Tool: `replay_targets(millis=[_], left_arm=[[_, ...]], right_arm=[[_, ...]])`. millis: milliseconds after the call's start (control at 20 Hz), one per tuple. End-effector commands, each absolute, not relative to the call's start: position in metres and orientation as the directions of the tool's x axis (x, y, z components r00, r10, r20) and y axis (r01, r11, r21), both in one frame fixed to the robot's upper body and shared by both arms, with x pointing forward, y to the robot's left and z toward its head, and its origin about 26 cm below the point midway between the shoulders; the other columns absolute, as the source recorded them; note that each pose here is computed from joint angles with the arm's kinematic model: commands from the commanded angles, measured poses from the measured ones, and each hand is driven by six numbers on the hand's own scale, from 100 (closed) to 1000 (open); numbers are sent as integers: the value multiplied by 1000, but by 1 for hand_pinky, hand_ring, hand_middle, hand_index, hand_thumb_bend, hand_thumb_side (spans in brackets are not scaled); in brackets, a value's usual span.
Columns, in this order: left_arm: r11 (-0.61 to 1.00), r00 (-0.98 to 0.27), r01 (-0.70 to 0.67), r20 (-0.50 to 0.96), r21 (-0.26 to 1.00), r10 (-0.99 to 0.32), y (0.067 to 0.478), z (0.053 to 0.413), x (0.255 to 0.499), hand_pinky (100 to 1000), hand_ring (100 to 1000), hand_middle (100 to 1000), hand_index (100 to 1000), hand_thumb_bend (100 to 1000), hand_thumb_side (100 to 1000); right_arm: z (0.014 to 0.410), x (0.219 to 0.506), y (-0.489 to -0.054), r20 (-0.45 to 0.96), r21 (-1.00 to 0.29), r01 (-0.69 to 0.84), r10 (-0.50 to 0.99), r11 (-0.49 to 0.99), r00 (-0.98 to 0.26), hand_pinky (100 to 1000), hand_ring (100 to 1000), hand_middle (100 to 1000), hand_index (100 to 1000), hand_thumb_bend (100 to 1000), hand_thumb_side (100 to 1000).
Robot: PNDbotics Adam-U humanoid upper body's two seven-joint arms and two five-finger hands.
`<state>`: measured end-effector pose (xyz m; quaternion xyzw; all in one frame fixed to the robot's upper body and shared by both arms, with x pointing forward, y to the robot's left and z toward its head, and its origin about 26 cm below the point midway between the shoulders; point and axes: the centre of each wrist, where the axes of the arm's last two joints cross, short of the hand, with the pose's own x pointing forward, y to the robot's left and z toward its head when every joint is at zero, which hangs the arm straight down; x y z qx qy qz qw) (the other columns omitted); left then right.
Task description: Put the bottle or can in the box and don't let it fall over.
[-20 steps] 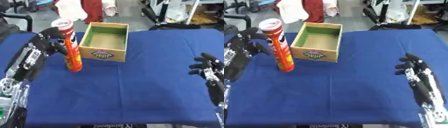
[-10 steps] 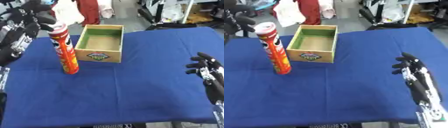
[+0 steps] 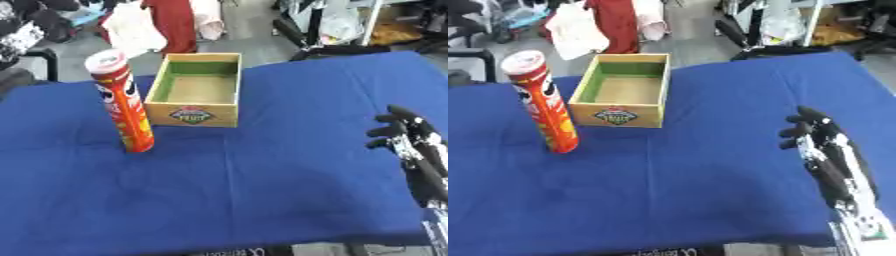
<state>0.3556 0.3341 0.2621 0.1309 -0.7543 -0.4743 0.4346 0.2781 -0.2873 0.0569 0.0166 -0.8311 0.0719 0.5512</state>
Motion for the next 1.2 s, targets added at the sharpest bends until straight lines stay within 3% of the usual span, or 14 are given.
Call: replay_targets(millis=[50, 450, 950, 1200], left_arm=[[413, -542, 163, 431, 896, -721, 347, 285, 363, 906, 953, 974, 1000, 100, 791], [146, -462, 93, 173, 985, -870, 385, 306, 370, 915, 963, 980, 1000, 100, 826], [-12, -498, 87, 33, 996, -867, 392, 287, 383, 890, 950, 979, 1000, 100, 952], [-81, -506, 99, -20, 992, -862, 393, 277, 389, 889, 950, 978, 1000, 100, 971]], right_arm=[[63, 280, -290, 910, -125, -110, 69, 986, -410, 556, 640, 693, 834, 100, 440], [65, 283, -282, 908, -113, -148, 41, 983, -418, 556, 640, 693, 834, 100, 441], [66, 283, -282, 908, -109, -155, 34, 982, -418, 556, 640, 693, 834, 100, 441], [65, 283, -282, 908, -108, -158, 33, 982, -418, 556, 640, 693, 834, 100, 442]])
